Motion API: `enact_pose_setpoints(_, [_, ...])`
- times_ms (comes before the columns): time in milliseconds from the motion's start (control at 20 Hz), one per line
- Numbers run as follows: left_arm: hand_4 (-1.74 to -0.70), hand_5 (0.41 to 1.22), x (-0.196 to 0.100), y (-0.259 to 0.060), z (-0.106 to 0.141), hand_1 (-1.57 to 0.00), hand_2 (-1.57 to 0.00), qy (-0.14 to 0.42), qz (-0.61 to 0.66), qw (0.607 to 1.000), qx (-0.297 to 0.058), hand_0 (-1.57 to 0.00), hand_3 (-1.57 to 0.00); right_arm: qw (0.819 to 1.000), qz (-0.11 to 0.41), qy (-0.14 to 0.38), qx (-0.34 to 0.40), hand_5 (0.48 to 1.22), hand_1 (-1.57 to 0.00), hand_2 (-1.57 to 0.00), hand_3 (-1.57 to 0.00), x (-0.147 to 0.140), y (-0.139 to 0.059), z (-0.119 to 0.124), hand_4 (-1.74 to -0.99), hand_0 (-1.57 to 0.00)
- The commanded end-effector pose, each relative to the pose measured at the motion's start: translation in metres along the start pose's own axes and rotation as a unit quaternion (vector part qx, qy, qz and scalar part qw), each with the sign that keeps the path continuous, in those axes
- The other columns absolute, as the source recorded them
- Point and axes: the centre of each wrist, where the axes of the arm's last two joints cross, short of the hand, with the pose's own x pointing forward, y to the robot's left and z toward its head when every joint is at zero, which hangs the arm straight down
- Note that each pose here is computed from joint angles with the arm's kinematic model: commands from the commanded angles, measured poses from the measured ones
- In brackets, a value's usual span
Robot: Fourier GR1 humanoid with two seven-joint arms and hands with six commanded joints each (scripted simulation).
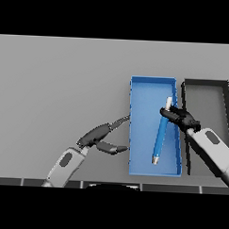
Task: Pick up the blue pipe and place it into the blue bin.
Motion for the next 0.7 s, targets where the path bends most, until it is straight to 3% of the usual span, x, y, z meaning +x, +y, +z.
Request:
enact_pose_setpoints(0, [-0.88,0.48,0.0009,0.0003,0.003,0.0,0.0,-0.005,0.001,1.0,0.0,0.0,0.0,1.0,0.009,-0.004,-0.005,0.829,-0.07,-0.06,-0.04,0.0006,-0.001,-0.0015,-1.131,-0.07])
enact_pose_setpoints(100, [-0.88,0.476,0.0009,0.0021,0.0023,0.0,0.0,-0.002,-0.001,1.0,0.005,0.0,0.0,1.0,0.012,0.0,-0.005,0.792,-0.18,-0.08,-0.03,-0.0027,-0.0015,-0.0049,-1.144,-0.38])
enact_pose_setpoints(350, [-0.88,0.476,-0.0013,0.0013,0.0049,0.0,0.0,0.0,-0.001,1.0,0.003,0.0,0.0,1.0,-0.001,-0.012,0.012,0.809,-0.06,-0.03,-0.01,-0.0054,-0.0011,-0.005,-1.154,-0.12])
enact_pose_setpoints(450, [-0.89,0.478,0.0004,-0.0008,0.0035,0.0,0.0,0.002,0.001,1.0,0.002,0.0,0.0,1.0,0.005,-0.017,0.009,0.804,-0.1,-0.02,0.0,-0.0018,-0.0017,-0.0019,-1.152,-0.21])
enact_pose_setpoints(650, [-0.89,0.48,0.0051,-0.0034,0.0063,0.0,0.0,-0.006,0.001,1.0,0.0,0.0,0.0,1.0,0.007,-0.014,0.012,0.798,-0.1,-0.02,0.0,-0.0017,0.0024,-0.0033,-1.152,-0.21])
